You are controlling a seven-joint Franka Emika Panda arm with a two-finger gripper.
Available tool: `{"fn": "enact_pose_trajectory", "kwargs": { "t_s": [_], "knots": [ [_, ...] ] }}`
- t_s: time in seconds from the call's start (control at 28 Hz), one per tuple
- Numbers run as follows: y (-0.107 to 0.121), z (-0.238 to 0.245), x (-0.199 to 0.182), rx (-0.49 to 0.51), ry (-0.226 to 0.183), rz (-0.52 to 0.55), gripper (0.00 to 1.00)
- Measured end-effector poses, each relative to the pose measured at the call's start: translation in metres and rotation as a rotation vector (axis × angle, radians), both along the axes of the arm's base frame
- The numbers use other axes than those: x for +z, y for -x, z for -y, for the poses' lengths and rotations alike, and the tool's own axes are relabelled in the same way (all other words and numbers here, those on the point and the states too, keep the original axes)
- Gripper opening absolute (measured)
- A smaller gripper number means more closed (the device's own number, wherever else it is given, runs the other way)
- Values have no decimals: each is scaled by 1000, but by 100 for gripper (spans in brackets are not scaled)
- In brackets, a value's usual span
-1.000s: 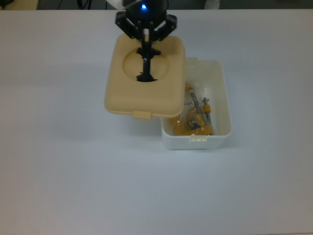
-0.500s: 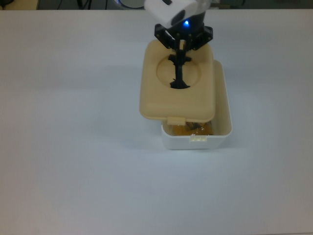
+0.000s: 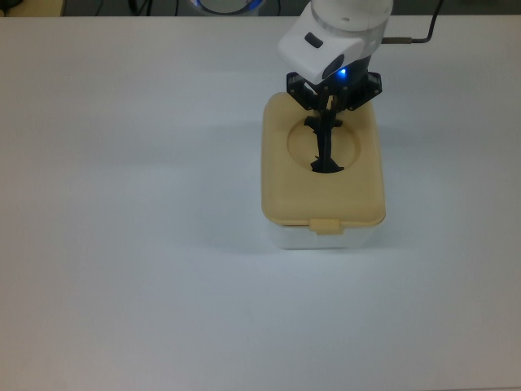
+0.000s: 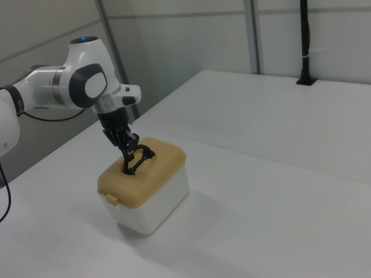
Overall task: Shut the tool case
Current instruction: 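Lower the lid onto the box rim and press it down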
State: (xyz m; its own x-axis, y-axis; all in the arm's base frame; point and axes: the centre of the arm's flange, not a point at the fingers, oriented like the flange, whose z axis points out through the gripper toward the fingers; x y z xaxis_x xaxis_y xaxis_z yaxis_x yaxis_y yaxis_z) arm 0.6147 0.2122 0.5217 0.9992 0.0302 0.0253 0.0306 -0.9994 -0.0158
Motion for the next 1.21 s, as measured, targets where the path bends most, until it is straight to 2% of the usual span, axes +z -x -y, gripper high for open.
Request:
{"fn": "enact_pose_trajectory", "kwargs": {
  "t_s": [0.32, 0.61, 1.04, 1.21],
  "knots": [
    [2, -6, 2, 10, 1, 5, 11],
    [0, -2, 2, 18, 45, 20, 11],
    [1, -4, 2, 25, 50, 20, 11],
    [8, -11, -2, 48, 64, -17, 11]
  ]
}}
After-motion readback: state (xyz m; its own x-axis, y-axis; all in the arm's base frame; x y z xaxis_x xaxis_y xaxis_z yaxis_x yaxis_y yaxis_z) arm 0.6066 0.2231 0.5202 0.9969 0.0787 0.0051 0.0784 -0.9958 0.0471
